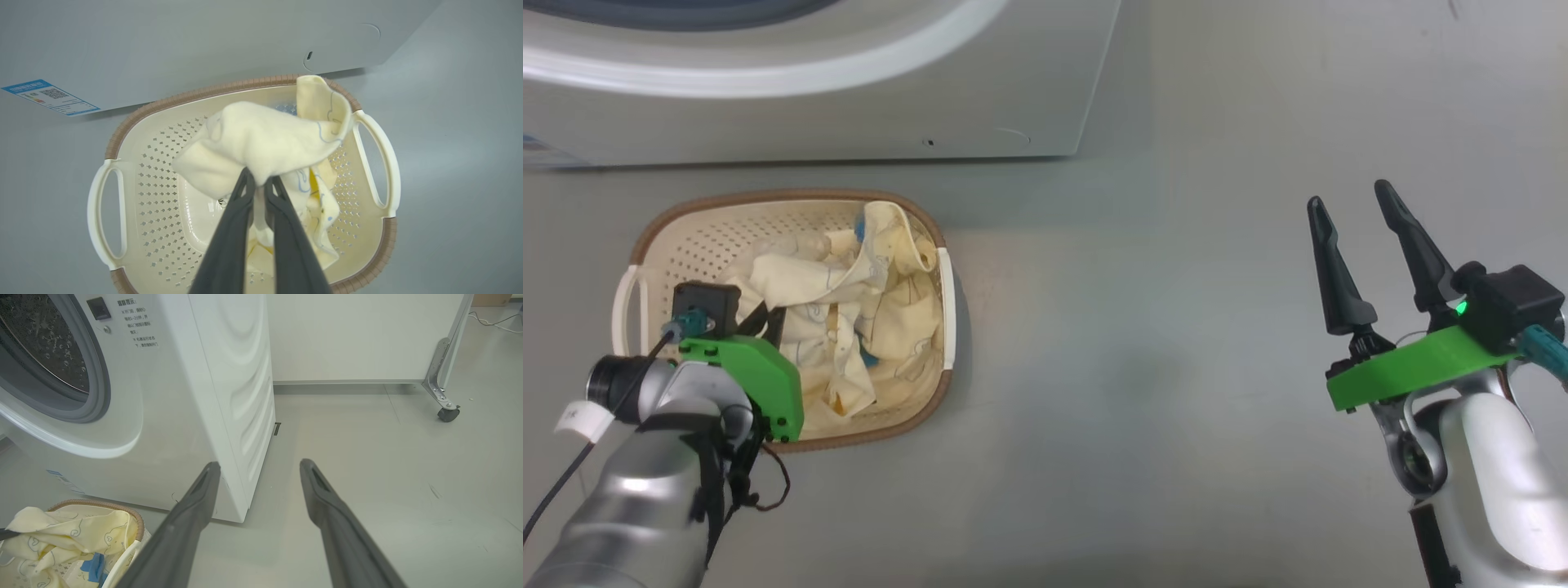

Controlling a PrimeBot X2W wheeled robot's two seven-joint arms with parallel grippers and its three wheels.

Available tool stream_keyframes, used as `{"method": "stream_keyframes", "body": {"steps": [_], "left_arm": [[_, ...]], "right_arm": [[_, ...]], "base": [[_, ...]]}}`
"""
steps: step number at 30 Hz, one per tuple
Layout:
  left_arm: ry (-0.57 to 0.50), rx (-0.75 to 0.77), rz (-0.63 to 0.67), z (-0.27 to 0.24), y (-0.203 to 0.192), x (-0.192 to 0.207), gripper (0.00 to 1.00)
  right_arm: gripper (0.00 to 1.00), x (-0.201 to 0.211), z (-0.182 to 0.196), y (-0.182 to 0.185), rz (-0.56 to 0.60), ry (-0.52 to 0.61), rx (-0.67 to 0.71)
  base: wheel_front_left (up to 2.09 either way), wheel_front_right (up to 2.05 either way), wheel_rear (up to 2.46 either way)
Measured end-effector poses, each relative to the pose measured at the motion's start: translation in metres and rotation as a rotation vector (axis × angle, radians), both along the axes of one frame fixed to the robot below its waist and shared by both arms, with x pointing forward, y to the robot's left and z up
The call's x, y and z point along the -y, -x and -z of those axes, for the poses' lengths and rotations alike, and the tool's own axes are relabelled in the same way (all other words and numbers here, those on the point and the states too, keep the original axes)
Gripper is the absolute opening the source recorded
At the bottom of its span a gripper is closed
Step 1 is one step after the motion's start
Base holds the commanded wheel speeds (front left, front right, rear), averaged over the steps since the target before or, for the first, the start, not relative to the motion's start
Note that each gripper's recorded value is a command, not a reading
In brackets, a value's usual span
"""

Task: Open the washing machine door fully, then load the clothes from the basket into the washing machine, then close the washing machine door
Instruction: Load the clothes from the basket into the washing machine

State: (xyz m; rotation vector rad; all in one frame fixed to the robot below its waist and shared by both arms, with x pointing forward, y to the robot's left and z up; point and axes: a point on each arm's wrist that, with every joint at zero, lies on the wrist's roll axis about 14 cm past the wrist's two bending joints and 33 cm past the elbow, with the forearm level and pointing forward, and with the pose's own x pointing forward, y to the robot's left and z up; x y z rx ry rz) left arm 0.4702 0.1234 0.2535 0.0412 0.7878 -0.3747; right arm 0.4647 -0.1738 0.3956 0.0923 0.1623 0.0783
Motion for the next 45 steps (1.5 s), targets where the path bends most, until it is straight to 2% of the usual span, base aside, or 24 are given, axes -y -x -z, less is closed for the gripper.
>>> {"method": "stream_keyframes", "body": {"steps": [8, 16, 21, 31, 38, 45], "left_arm": [[0.08, 0.233, -0.124, -0.078, -0.02, -0.004, 0.0], [0.116, 0.417, -0.211, -0.134, 0.001, -0.02, 0.0], [0.129, 0.508, -0.252, -0.162, 0.016, -0.031, 0.0], [0.155, 0.577, -0.307, -0.184, 0.049, -0.04, 0.0], [0.178, 0.591, -0.333, -0.188, 0.068, -0.041, 0.0], [0.204, 0.606, -0.357, -0.191, 0.072, -0.043, 0.0]], "right_arm": [[1.0, -0.002, -0.032, 0.015, 0.001, -0.02, 0.061], [1.0, -0.008, -0.059, 0.026, -0.008, -0.041, 0.117], [1.0, -0.01, -0.062, 0.042, -0.012, -0.048, 0.114], [1.0, -0.013, -0.082, 0.055, -0.018, -0.063, 0.16], [1.0, -0.01, -0.079, 0.071, -0.009, -0.07, 0.145], [1.0, -0.01, -0.082, 0.072, -0.008, -0.071, 0.153]], "base": [[0.0, 0.0, 0.0], [0.0, 0.0, 0.0], [0.0, 0.0, 0.0], [0.0, 0.0, 0.0], [0.0, 0.0, 0.0], [0.0, 0.0, 0.0]]}}
